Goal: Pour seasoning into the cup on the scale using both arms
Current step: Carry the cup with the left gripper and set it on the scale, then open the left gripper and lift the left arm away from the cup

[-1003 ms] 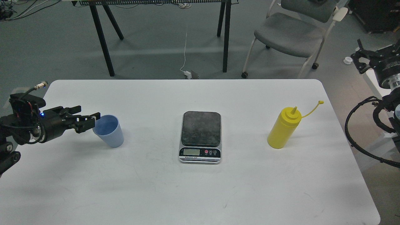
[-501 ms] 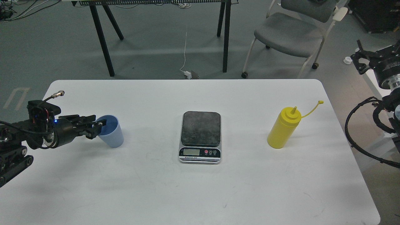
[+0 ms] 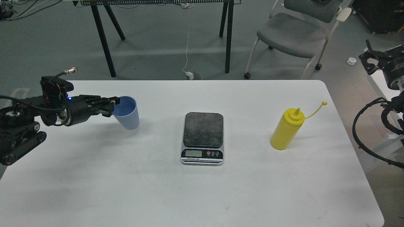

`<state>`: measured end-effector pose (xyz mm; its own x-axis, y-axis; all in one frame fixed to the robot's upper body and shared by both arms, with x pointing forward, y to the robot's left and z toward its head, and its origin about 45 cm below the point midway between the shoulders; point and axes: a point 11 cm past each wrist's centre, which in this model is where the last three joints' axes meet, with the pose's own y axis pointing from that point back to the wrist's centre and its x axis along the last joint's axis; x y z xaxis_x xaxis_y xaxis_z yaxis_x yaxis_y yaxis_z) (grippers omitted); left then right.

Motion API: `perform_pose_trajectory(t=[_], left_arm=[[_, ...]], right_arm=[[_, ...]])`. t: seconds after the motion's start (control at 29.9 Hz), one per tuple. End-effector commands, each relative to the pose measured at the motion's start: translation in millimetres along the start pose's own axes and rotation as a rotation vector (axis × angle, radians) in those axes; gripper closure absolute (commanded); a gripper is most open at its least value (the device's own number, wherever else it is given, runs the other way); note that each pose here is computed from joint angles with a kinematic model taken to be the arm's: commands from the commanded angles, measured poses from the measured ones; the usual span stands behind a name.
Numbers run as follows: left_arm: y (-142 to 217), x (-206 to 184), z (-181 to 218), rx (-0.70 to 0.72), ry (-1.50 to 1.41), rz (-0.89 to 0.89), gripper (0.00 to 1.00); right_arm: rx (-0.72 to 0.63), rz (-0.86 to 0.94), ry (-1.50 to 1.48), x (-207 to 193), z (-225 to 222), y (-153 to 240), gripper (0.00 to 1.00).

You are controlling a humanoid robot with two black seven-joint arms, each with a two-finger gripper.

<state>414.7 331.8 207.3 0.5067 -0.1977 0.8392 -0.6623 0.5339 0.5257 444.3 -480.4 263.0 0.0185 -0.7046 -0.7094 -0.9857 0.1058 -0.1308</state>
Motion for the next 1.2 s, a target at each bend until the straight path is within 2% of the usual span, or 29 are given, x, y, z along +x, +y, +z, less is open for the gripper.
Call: perform_pose_trajectory(t=[0.0, 0.17, 0.33, 0.67, 0.74, 0.84, 0.9, 1.0, 1.17], left_arm=[[-36.9, 38.3, 49.3, -0.126, -0.042, 0.002, 0.98], [-81.7, 46.9, 113.8, -0.257, -0.152, -0.072, 0.98], [-117.8, 35.1, 148.3, -0.277, -0.164, -0.108, 0.97], [-134.8, 7.5, 143.7, -0.23, -0.172, -0.171, 0.92], [-137.1, 7.9, 148.7, -0.24, -0.172, -0.166, 0.82], [-138.9, 13.8, 155.1, -0.256, -0.15, -0.136, 0.46], [-137.8, 19.6, 156.2, -0.27, -0.107, -0.098, 0.29], [-135.6, 38.5, 157.7, -0.294, 0.047, -0.011, 0.17], [-123.3, 84.4, 142.1, -0.306, 0.376, 0.146, 0.04]], right_arm=[[0.002, 0.007, 0.008, 3.4, -3.3, 2.1, 0.0], [0.008, 0.018, 0.021, 9.1, -10.4, 5.8, 0.0], [0.016, 0.024, 0.037, 12.2, -19.2, 7.7, 0.0], [0.02, 0.025, 0.041, 13.1, -22.0, 8.5, 0.0], [0.019, 0.023, 0.039, 12.6, -22.0, 8.3, 0.0], [0.016, 0.015, 0.037, 9.9, -20.7, 7.6, 0.0], [0.01, 0.014, 0.033, 12.1, -19.4, 11.5, 0.0], [-0.028, 0.009, 0.036, 18.8, -13.9, 25.9, 0.0], [-0.092, -0.028, 0.049, 21.3, -15.4, 58.4, 0.0]])
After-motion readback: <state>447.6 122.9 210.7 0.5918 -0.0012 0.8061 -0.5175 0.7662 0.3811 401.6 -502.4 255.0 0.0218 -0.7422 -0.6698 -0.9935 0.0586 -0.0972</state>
